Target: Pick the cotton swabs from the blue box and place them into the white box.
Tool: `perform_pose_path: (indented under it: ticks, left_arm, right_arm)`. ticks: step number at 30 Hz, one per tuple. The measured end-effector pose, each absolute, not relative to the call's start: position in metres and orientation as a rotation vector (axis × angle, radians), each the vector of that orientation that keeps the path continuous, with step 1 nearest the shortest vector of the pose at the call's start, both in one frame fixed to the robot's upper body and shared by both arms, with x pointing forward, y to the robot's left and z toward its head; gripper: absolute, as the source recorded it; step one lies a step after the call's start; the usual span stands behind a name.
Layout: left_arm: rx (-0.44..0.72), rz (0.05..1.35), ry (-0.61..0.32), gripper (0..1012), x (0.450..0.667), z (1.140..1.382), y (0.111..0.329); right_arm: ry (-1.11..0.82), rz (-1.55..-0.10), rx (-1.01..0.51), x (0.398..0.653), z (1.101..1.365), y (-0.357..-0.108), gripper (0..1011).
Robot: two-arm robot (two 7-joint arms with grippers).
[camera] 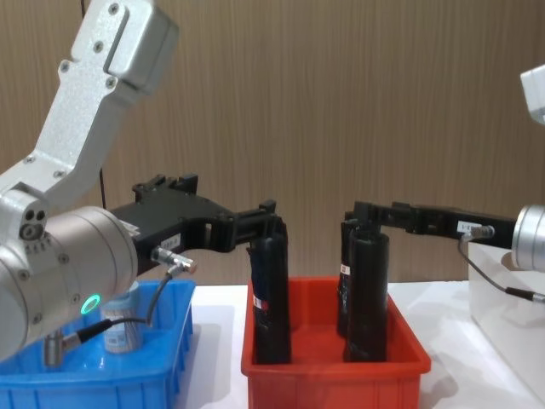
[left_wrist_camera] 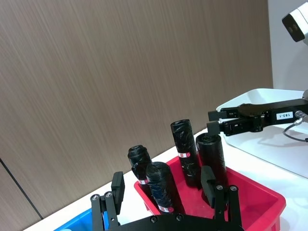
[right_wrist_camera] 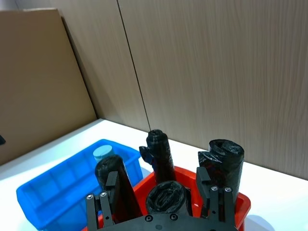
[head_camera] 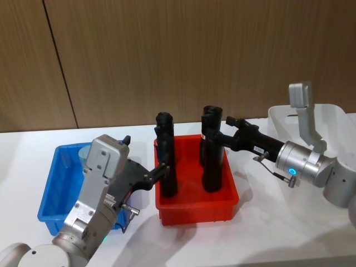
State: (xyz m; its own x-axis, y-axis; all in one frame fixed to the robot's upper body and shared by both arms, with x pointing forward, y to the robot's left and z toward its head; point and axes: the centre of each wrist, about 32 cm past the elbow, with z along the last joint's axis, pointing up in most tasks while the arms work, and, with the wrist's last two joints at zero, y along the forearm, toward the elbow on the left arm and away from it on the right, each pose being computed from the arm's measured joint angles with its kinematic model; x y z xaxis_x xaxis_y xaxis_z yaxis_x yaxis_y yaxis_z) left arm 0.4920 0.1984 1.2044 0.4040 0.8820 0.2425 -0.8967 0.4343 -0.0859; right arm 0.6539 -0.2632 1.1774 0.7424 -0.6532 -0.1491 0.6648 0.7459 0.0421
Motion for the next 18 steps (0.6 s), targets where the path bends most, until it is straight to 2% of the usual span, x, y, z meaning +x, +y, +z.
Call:
perform_pose_path:
  ticks: [18]
  left_arm:
    - [0.061, 1.124, -0.268, 1004, 0.492, 1.2044, 0.1984]
  right_arm:
    - [0.06, -0.734, -0.039, 0.6496, 1.1737, -0.2575, 1001]
